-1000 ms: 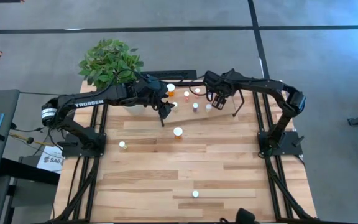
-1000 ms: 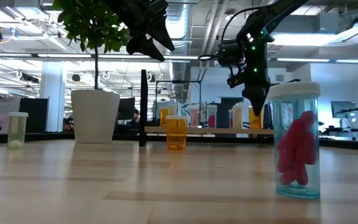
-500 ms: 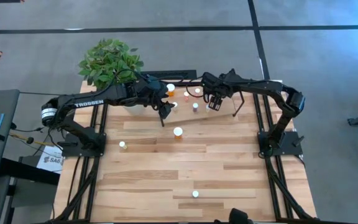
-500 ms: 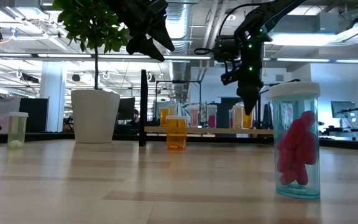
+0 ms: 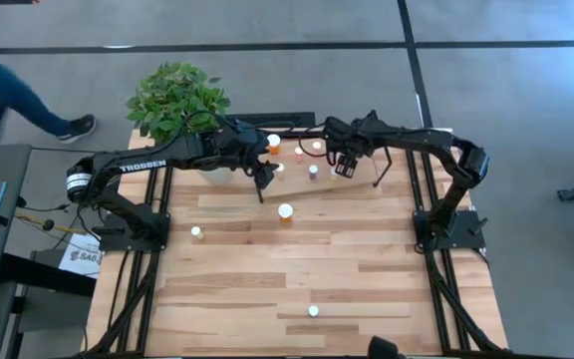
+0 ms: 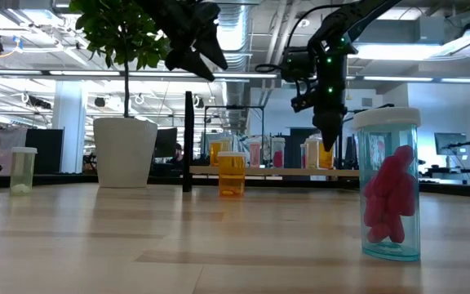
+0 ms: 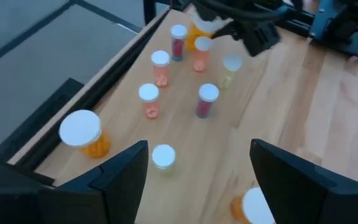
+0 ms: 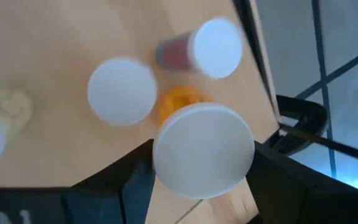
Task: Pick and place medicine bottles onto shelf by color
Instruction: Put the bottom orange pill bottle on the shelf
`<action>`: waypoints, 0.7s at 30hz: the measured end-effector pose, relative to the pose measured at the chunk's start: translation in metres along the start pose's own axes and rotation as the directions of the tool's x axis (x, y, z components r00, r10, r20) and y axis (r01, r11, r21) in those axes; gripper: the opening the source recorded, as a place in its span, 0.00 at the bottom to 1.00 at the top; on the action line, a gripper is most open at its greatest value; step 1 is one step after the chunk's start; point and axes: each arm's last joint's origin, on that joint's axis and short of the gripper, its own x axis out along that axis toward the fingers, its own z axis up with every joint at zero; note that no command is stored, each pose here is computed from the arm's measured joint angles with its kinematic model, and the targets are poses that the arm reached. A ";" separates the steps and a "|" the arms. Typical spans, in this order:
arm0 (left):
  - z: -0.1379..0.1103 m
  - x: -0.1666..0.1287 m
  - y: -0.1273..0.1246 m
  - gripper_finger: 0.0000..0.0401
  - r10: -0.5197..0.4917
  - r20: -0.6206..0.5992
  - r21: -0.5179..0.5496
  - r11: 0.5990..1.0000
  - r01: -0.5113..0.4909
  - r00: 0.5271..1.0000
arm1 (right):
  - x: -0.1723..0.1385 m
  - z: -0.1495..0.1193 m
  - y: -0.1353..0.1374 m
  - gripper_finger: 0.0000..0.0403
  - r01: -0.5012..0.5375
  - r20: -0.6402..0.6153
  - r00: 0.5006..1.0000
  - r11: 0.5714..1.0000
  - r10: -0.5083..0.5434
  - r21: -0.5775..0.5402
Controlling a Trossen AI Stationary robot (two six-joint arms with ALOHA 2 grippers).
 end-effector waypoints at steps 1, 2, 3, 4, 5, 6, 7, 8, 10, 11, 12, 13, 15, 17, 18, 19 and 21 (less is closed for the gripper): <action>0.000 0.000 0.000 0.67 0.002 -0.001 -0.005 1.000 -0.002 1.000 | 0.000 -0.001 0.001 0.63 -0.003 -0.009 1.000 1.000 0.002 -0.006; 0.000 0.000 0.000 0.67 -0.005 -0.006 -0.007 1.000 0.005 1.000 | 0.000 -0.002 0.001 0.63 -0.005 -0.020 1.000 1.000 0.004 -0.012; 0.000 -0.001 0.001 0.67 -0.021 -0.012 -0.010 1.000 0.021 1.000 | -0.001 -0.003 0.002 0.63 -0.007 -0.031 1.000 1.000 0.007 -0.017; -0.001 -0.003 0.003 0.67 -0.043 -0.022 -0.015 0.999 0.043 0.999 | -0.001 -0.004 0.003 0.63 -0.010 -0.041 0.999 1.000 0.009 -0.024; -0.001 -0.006 0.004 0.67 -0.075 -0.025 -0.020 0.997 0.075 0.997 | -0.001 -0.005 0.004 0.63 -0.012 -0.048 0.999 0.999 0.010 -0.031; 0.000 -0.011 0.005 0.67 -0.105 -0.023 -0.031 0.994 0.105 0.994 | -0.001 -0.005 0.004 0.63 -0.013 -0.054 0.998 0.999 0.011 -0.033; 0.000 -0.015 0.008 0.67 -0.123 -0.027 -0.042 0.992 0.122 0.992 | -0.001 -0.006 0.004 0.63 -0.014 -0.060 0.998 0.999 0.012 -0.033; 0.000 -0.021 0.010 0.67 -0.124 -0.024 -0.051 0.991 0.122 0.992 | -0.001 -0.006 0.004 0.63 -0.015 -0.065 0.998 0.999 0.013 -0.036; 0.002 -0.034 0.015 0.67 -0.108 0.004 -0.063 0.992 0.108 0.994 | -0.002 -0.007 0.004 0.63 -0.016 -0.068 0.998 0.999 0.013 -0.037; 0.003 -0.044 0.018 0.67 -0.095 0.023 -0.068 0.993 0.096 0.995 | -0.001 -0.007 0.004 0.63 -0.016 -0.068 0.998 0.999 0.013 -0.033; 0.004 -0.054 0.020 0.67 -0.092 0.045 -0.073 0.993 0.095 0.995 | -0.001 -0.007 0.004 0.63 -0.015 -0.068 0.998 1.000 0.013 -0.023; 0.005 -0.065 0.021 0.67 -0.095 0.078 -0.076 0.992 0.101 0.992 | -0.002 -0.007 0.004 0.63 -0.014 -0.067 0.998 1.000 0.013 -0.014; 0.006 -0.090 0.023 0.67 -0.111 0.147 -0.082 0.989 0.124 0.983 | -0.002 -0.007 0.005 0.63 -0.014 -0.066 0.998 1.000 0.014 -0.007; 0.005 -0.118 0.022 0.67 -0.132 0.223 -0.075 0.986 0.152 0.966 | -0.002 -0.007 0.005 0.63 -0.014 -0.066 0.998 1.000 0.014 -0.008; 0.003 -0.130 0.021 0.67 -0.143 0.255 -0.069 0.984 0.165 0.956 | -0.002 -0.007 0.005 0.63 -0.015 -0.066 0.998 1.000 0.014 -0.007; 0.001 -0.143 0.021 0.67 -0.145 0.286 -0.064 0.983 0.170 0.947 | -0.002 -0.007 0.005 0.63 -0.014 -0.066 0.998 1.000 0.014 -0.005; -0.005 -0.165 0.020 0.67 -0.129 0.346 -0.062 0.985 0.160 0.929 | -0.002 -0.006 0.005 0.63 -0.014 -0.065 0.998 1.000 0.014 0.001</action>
